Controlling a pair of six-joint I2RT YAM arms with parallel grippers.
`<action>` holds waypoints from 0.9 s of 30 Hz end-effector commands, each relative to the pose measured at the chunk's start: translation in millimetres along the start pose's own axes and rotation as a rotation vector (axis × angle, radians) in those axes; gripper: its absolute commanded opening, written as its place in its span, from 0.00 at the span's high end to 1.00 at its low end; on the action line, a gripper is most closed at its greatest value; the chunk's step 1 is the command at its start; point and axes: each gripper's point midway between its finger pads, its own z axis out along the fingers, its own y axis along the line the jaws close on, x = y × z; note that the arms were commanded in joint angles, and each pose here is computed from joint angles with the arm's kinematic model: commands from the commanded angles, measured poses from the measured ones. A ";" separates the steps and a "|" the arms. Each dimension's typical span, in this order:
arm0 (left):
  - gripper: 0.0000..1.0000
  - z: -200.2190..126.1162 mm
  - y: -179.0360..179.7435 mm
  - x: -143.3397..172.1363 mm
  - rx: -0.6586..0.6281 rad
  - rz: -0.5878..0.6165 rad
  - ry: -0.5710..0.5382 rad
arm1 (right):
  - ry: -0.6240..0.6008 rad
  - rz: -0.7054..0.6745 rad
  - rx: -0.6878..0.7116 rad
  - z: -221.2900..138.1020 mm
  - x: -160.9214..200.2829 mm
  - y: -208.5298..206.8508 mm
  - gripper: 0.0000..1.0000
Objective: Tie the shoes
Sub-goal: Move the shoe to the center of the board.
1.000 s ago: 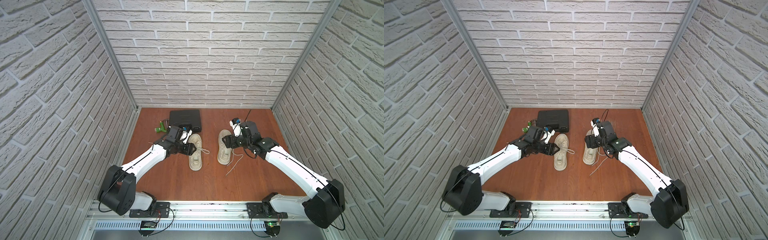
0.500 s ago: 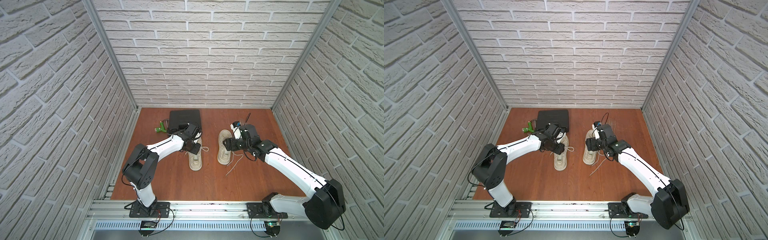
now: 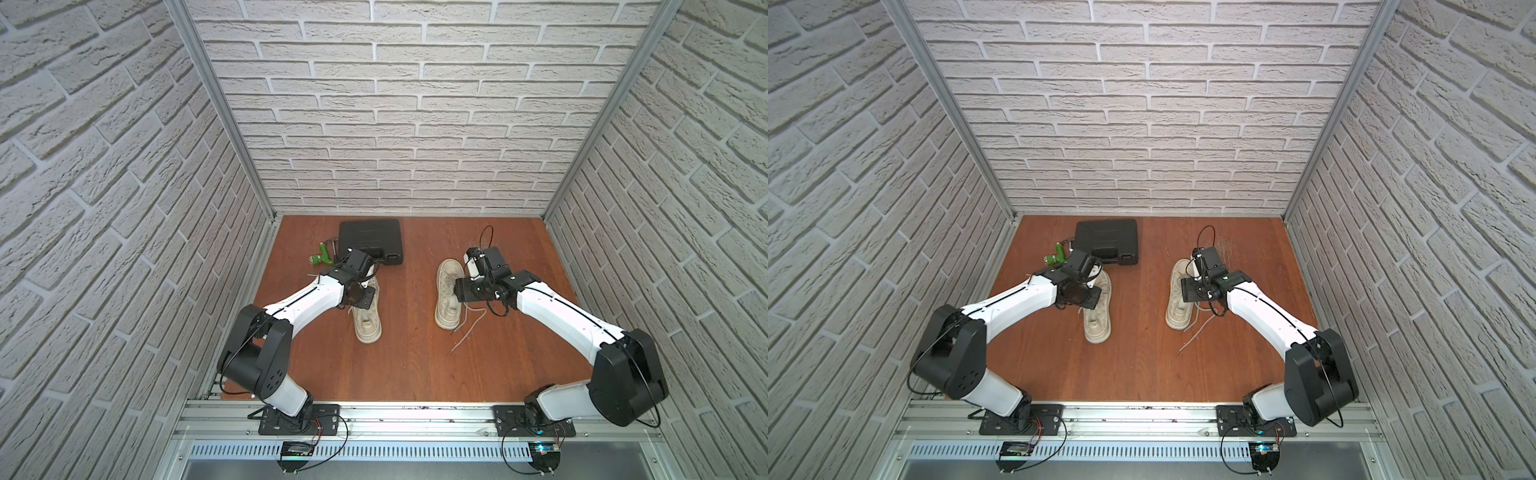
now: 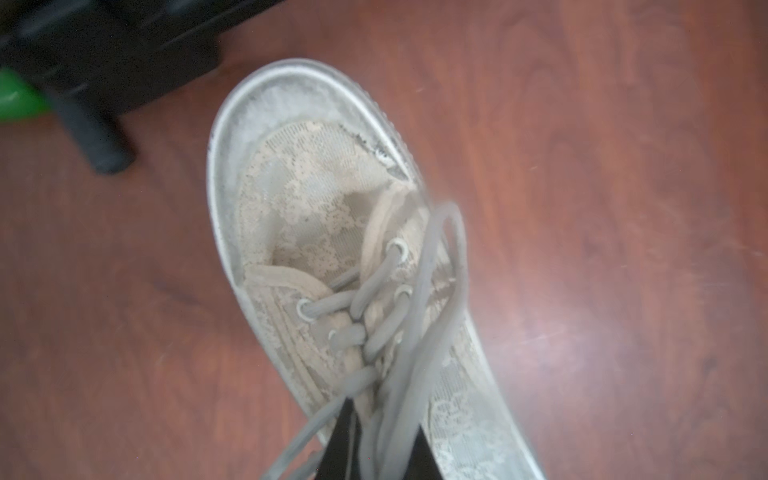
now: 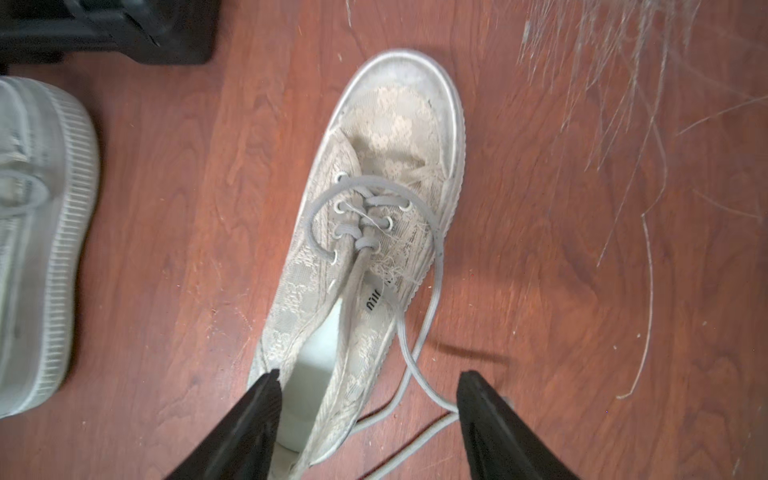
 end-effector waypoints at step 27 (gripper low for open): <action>0.36 -80.8 -4.7 -16.6 0.193 -0.038 -0.230 | -0.019 -0.018 -0.021 13.6 -7.2 85.0 0.97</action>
